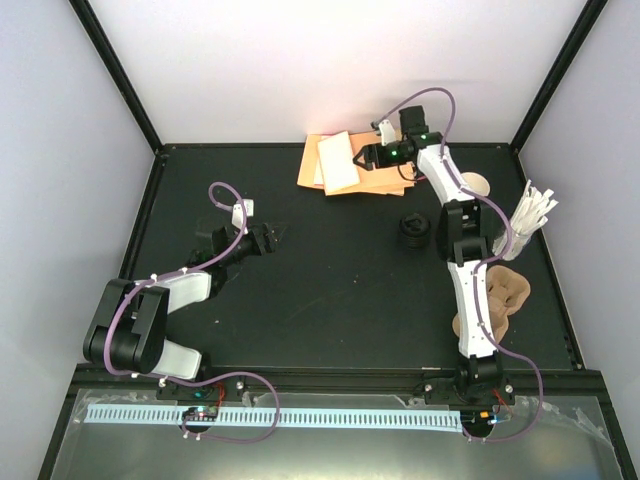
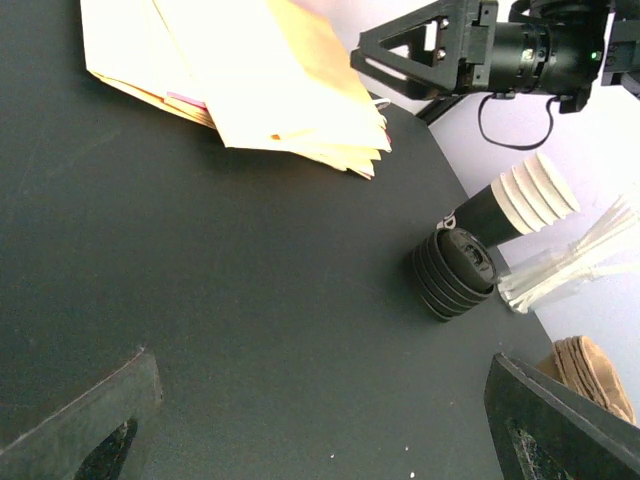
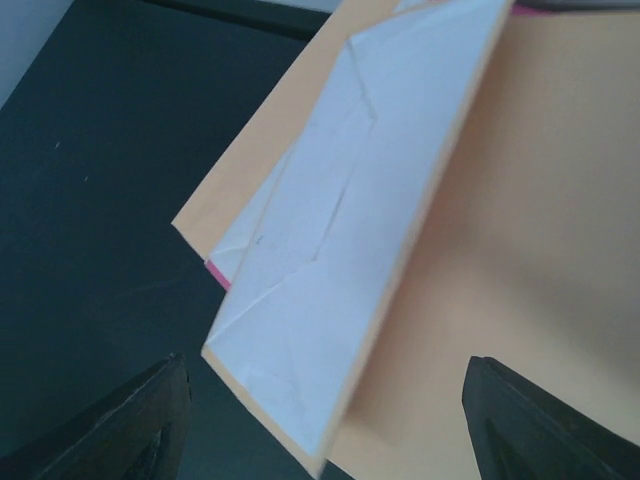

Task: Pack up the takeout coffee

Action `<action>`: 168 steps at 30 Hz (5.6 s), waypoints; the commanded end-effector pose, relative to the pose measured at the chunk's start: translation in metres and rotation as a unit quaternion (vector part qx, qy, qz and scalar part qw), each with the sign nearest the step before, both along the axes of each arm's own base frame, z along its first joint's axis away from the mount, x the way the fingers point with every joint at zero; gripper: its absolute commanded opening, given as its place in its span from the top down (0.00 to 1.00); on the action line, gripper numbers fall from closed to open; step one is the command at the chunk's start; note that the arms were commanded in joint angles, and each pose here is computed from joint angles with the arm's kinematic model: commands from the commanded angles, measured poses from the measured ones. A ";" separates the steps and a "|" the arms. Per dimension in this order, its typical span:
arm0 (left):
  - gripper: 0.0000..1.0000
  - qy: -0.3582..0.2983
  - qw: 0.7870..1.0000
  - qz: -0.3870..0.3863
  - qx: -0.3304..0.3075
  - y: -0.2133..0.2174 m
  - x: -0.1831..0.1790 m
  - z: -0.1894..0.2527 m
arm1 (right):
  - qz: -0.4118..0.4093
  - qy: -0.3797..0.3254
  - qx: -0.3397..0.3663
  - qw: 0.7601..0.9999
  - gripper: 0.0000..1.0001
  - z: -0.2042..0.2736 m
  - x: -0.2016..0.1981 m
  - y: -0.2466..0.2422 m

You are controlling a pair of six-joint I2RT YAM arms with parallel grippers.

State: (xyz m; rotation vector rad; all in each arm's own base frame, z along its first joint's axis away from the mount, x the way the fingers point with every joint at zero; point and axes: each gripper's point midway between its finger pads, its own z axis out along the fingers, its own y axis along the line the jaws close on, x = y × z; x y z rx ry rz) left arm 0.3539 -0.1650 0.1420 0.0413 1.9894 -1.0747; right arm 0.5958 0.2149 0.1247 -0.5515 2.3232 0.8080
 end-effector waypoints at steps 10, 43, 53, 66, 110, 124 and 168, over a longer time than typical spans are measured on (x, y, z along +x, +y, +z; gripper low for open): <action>0.09 -0.037 0.999 -0.015 -0.005 -0.005 -0.002 0.019 | -0.055 0.098 0.064 0.992 0.23 -0.048 -0.009 0.032; 0.09 -0.041 0.999 -0.014 -0.007 -0.004 -0.003 0.021 | 0.012 0.004 0.002 1.000 0.99 0.010 -0.046 0.031; 0.09 -0.046 0.999 -0.003 0.000 -0.001 -0.004 0.023 | 0.030 -0.069 -0.031 0.997 0.99 0.064 -0.073 0.024; 0.09 -0.054 0.999 -0.004 -0.002 0.000 -0.009 0.029 | 0.000 -0.131 -0.137 0.982 0.98 0.095 -0.110 0.008; 0.01 -0.018 0.996 0.053 -0.074 0.034 -0.075 0.107 | -0.037 -0.193 -0.203 0.959 0.99 0.108 -0.240 0.035; 0.01 0.029 0.993 -0.014 -0.117 0.013 -0.106 0.100 | 0.020 -0.152 -0.227 0.962 0.99 0.029 -0.280 0.058; 0.05 -0.065 0.991 0.084 0.080 0.015 -0.127 0.149 | 0.127 -0.195 -0.300 0.925 0.94 -0.041 -0.365 0.097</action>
